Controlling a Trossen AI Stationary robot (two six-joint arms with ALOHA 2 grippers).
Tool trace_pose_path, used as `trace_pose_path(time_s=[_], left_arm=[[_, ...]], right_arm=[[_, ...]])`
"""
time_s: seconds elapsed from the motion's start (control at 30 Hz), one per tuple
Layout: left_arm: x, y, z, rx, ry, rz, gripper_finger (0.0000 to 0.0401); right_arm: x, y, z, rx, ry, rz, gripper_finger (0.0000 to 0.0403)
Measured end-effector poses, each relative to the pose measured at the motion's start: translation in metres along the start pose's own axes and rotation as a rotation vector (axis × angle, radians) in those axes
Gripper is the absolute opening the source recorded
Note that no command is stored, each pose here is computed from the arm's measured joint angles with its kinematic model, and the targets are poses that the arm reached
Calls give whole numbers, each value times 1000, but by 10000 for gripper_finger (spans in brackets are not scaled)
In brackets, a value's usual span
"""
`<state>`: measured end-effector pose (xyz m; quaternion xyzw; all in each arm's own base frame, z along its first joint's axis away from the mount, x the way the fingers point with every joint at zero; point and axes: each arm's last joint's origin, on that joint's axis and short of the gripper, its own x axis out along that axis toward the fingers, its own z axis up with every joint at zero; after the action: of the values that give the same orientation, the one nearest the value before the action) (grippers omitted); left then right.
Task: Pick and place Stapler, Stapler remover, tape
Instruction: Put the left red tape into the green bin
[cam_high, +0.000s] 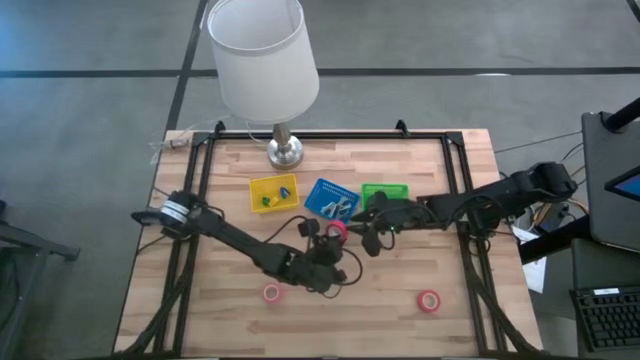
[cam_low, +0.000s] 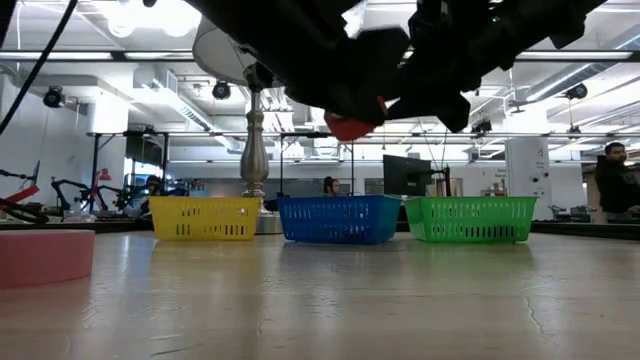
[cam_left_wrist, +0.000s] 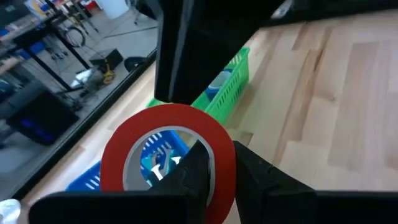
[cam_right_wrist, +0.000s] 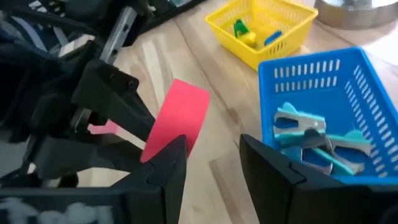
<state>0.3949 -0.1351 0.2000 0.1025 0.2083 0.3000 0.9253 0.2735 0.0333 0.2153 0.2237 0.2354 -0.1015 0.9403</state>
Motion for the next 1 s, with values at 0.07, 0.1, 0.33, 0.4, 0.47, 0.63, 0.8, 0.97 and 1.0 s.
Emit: trace_pose_path(time_s=[0.07, 0.1, 0.33, 0.4, 0.47, 0.63, 0.8, 0.97, 1.0], left_arm=[[4, -4, 1, 17, 1, 14, 51], [6, -4, 1, 19, 2, 23, 51], [10, -2, -4, -8, 34, 51, 51], [11, -1, -6, -4, 42, 57, 51], [12, 0, -5, -14, 37, 60, 51], [14, 1, 3, -33, 26, 61, 51], [15, 2, 6, -40, 23, 64, 51], [15, 2, 6, -46, 20, 64, 51], [16, 2, 6, -47, 19, 65, 51]], right_arm=[[2, 0, -2, 4, 16, -11, 144], [3, 0, -2, 5, 16, -14, 144], [-1, 1, 3, 13, -11, 2, 150], [-2, 3, 4, 14, -20, 13, 151], [0, 2, 3, 11, -7, 8, 153], [1, 1, 2, 8, -2, 3, 161], [1, 2, 2, 5, -3, 3, 167], [1, 2, 2, 5, -2, 4, 174], [1, 2, 2, 5, -2, 5, 175]])
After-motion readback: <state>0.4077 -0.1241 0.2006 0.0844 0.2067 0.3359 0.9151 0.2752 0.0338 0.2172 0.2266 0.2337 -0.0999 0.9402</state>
